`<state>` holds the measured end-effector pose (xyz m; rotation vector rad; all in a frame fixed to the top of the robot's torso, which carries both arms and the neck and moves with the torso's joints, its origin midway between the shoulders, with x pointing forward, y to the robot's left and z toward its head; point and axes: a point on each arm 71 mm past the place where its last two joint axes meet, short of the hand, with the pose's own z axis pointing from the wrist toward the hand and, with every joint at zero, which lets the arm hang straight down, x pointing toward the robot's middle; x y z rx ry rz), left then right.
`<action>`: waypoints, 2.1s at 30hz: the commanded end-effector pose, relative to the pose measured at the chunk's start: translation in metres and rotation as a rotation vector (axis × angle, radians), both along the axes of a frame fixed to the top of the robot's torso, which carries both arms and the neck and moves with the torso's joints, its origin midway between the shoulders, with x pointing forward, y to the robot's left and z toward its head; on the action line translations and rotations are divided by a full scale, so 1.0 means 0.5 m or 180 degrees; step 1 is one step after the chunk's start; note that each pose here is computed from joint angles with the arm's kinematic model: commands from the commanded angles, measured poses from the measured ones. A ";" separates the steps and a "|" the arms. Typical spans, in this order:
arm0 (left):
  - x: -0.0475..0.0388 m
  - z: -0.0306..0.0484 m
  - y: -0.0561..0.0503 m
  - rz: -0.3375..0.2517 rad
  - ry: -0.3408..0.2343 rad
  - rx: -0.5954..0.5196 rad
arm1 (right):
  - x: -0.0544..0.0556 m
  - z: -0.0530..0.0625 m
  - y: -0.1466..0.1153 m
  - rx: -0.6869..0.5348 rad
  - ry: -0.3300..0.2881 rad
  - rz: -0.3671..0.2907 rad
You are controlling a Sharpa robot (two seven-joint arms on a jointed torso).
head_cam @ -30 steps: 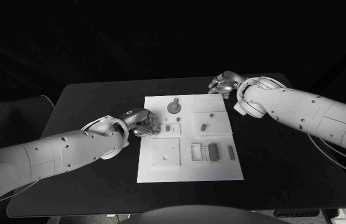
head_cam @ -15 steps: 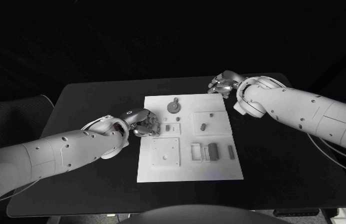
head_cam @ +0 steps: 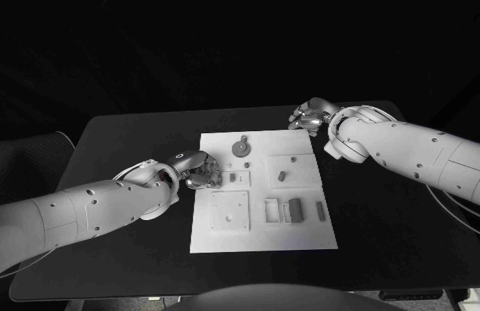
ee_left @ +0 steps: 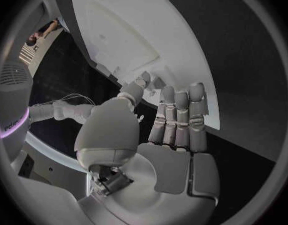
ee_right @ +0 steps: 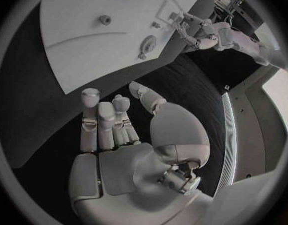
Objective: Assemble the parts on the task board
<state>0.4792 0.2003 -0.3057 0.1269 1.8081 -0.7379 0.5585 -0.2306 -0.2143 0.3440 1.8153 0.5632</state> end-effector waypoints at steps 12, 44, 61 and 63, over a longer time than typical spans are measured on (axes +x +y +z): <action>-0.003 -0.001 -0.015 -0.0088 0.0020 -0.0020 | -0.001 -0.003 0.004 -0.0016 0.0052 0.0050; -0.002 -0.001 -0.009 -0.0057 0.0037 -0.0022 | -0.002 -0.003 0.001 -0.0022 0.0066 0.0046; -0.002 -0.003 -0.006 -0.0062 0.0071 -0.0004 | -0.002 -0.003 -0.001 -0.0026 0.0079 0.0045; -0.002 -0.003 -0.005 -0.0066 0.0081 0.0007 | -0.002 -0.003 -0.001 -0.0026 0.0079 0.0043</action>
